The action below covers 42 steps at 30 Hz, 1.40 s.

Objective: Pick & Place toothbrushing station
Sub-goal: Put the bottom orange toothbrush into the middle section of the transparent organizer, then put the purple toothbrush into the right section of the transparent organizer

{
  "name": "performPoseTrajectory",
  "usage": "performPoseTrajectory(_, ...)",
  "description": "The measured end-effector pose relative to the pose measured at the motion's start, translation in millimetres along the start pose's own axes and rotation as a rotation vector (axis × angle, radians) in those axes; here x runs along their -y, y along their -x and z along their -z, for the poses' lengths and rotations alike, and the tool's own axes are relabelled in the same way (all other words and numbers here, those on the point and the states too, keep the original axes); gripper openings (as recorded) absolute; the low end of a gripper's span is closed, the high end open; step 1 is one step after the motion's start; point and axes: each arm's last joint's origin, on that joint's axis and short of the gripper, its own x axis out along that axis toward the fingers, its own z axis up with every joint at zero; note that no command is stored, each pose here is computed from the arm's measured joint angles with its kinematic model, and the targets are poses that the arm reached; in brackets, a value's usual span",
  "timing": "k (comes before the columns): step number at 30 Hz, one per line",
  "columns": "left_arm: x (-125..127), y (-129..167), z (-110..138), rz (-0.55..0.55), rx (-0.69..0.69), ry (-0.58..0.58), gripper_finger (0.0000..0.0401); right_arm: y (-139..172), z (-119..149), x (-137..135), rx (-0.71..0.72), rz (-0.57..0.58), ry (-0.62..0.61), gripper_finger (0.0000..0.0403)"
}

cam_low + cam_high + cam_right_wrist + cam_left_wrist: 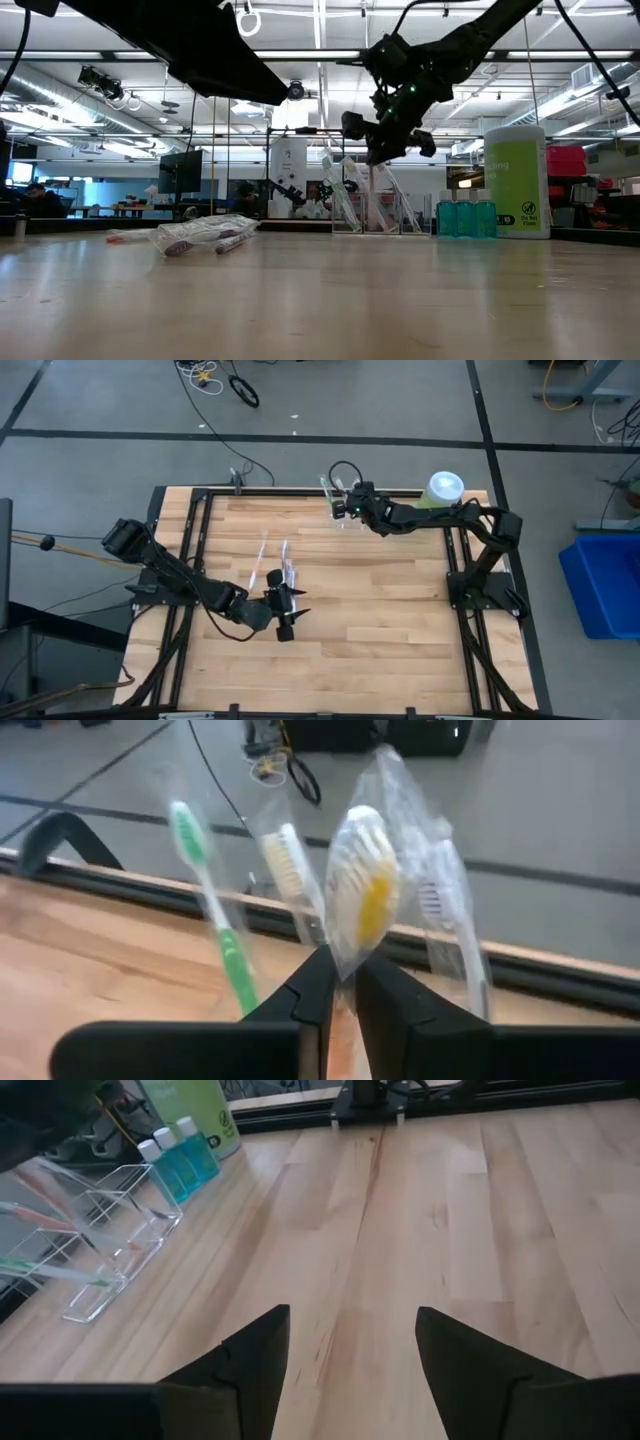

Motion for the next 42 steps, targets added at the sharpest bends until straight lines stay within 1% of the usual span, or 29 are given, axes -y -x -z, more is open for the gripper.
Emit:
performPoseTrajectory(3, 0, 0, 0, 0.007, -0.001, 0.005, 0.0215, -6, 1, 5, -0.039, -0.003, -0.002, 0.0058)
performPoseTrajectory(6, 0, 0, 0, 0.006, -0.001, 0.007, 0.0215, -10, 1, 7, -0.049, -0.006, -0.016, 0.0076)
performPoseTrajectory(10, 0, 0, 0, 0.006, -0.001, 0.009, 0.0215, -10, -3, 10, -0.038, -0.002, -0.006, 0.0120)
performPoseTrajectory(12, 0, 0, 0, 0.006, -0.001, 0.010, 0.0215, -5, -10, 11, -0.016, -0.004, 0.005, 0.0148)
performPoseTrajectory(15, 0, 0, 0, 0.006, -0.001, 0.010, 0.0215, 6, -23, 13, 0.025, -0.020, 0.032, 0.0187)
performPoseTrajectory(18, 0, 0, 0, 0.006, -0.001, 0.016, 0.0215, 22, -36, 15, 0.055, -0.045, 0.045, 0.0213)
performPoseTrajectory(21, 0, 0, 0, 0.006, -0.001, 0.023, 0.0215, 41, -45, 14, 0.075, -0.082, 0.063, 0.0227)
performPoseTrajectory(24, 0, 0, 0, 0.006, -0.001, 0.023, 0.0215, 61, -43, 6, 0.069, -0.134, 0.109, 0.0228)
performPoseTrajectory(27, 0, 0, 0, 0.004, -0.004, 0.026, 0.0215, 81, -27, -11, 0.044, -0.234, 0.197, 0.0221)
performPoseTrajectory(30, -1, 0, 2, -0.031, -0.010, 0.027, 0.0215, 103, 6, -27, 0.016, -0.338, 0.278, 0.0210)
performPoseTrajectory(32, -3, 2, 4, -0.091, -0.021, 0.026, 0.0215, 117, 32, -33, 0.000, -0.405, 0.312, 0.0203)
performPoseTrajectory(35, -12, 11, 5, -0.253, -0.014, 0.061, 0.0215, 135, 72, -36, -0.018, -0.487, 0.309, 0.0190)
performPoseTrajectory(37, -20, 19, 5, -0.343, -0.015, 0.095, 0.0215, 144, 98, -31, -0.041, -0.509, 0.306, 0.0182)
performPoseTrajectory(40, -35, 31, 6, -0.360, -0.058, 0.189, 0.0215, 154, 131, -26, -0.066, -0.538, 0.272, 0.0170)
performPoseTrajectory(42, -44, 35, 9, -0.323, -0.139, 0.249, 0.0215, 159, 149, -24, -0.070, -0.556, 0.265, 0.0162)
